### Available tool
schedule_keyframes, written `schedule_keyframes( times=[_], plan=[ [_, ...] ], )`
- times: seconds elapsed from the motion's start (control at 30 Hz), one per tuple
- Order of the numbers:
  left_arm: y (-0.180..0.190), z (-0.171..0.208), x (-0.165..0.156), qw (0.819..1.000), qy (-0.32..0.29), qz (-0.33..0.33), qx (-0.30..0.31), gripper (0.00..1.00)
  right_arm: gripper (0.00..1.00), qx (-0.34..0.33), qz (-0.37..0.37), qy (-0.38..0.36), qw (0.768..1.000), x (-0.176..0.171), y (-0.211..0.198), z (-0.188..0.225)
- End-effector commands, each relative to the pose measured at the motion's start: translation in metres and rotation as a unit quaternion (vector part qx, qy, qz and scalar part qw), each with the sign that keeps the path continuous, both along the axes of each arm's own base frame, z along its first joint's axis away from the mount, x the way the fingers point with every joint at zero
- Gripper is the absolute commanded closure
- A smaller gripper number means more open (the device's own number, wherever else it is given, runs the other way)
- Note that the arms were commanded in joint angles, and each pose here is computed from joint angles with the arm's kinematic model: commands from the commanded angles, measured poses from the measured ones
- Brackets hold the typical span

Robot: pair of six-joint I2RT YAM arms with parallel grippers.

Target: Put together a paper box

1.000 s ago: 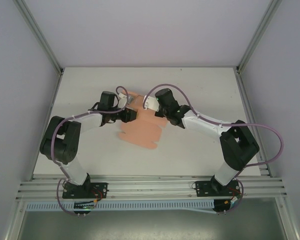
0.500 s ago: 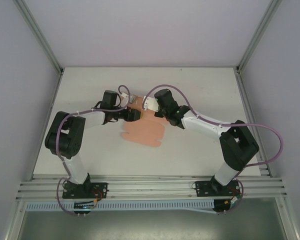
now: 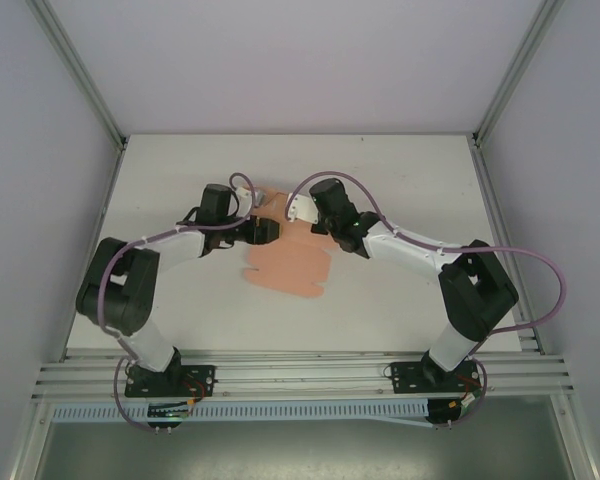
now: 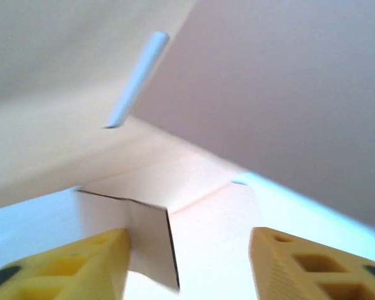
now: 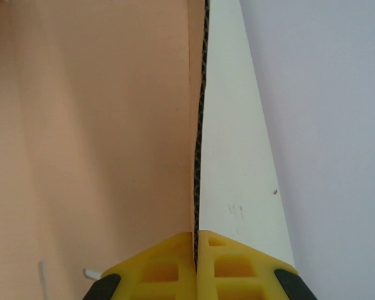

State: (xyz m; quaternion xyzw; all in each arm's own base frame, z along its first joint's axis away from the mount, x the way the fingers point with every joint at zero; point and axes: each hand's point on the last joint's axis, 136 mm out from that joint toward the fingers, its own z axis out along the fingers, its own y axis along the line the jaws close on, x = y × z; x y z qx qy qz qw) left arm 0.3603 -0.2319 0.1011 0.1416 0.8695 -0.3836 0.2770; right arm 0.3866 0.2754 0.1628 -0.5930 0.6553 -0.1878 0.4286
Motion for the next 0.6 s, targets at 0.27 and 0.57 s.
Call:
schedule_keyframes(
  times=[0.27,0.57],
  plan=[
    [0.031,-0.045,-0.048,0.990,0.116,0.073,0.034,0.68,1.00,-0.019,-0.029,-0.031,0.999,0.026,-0.013,0.007],
    [0.014,-0.080,-0.050,0.981,0.183,0.058,-0.005,0.94,1.00,-0.013,-0.025,-0.051,0.998,0.032,0.000,0.008]
  ],
)
